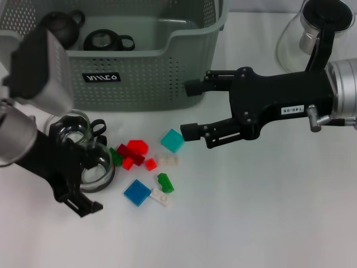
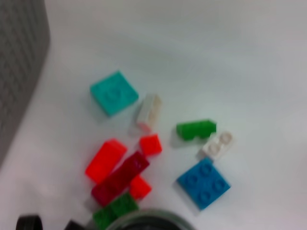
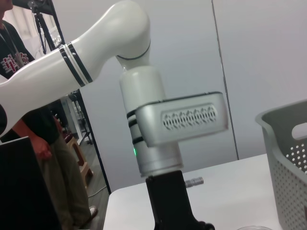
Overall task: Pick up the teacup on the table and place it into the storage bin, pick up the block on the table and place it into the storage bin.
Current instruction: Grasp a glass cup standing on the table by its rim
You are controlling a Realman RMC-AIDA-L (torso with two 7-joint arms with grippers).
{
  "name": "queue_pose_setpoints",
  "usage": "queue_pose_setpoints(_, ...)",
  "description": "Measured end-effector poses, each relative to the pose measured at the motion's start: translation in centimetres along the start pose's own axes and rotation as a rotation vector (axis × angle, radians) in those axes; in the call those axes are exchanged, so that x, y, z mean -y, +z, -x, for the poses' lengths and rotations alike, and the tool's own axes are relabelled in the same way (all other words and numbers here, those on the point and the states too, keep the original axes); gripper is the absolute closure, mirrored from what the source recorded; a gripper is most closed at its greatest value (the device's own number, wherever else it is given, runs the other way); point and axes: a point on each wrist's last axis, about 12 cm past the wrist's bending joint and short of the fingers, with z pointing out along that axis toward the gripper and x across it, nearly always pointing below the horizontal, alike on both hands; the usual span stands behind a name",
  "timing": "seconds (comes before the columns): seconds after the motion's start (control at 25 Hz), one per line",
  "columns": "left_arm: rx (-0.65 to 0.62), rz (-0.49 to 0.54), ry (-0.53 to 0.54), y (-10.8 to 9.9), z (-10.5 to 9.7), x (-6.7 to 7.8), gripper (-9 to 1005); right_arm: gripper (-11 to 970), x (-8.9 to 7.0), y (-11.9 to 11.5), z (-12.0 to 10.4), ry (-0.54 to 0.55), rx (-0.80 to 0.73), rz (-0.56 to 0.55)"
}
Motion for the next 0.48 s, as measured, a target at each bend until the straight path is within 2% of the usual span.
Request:
queue_pose_setpoints(0.16,-0.071,0.024,-0.015,1.0,0.3,0.1,58,12,0.1,0.2,-0.5,-0.001,-0.022,0.004)
queue_pose_setpoints(0.48,-0.086,0.04,-0.036,1.7,0.5,0.1,58,11,0.4,0.9,-1.3,0.009,-0.147,0.015)
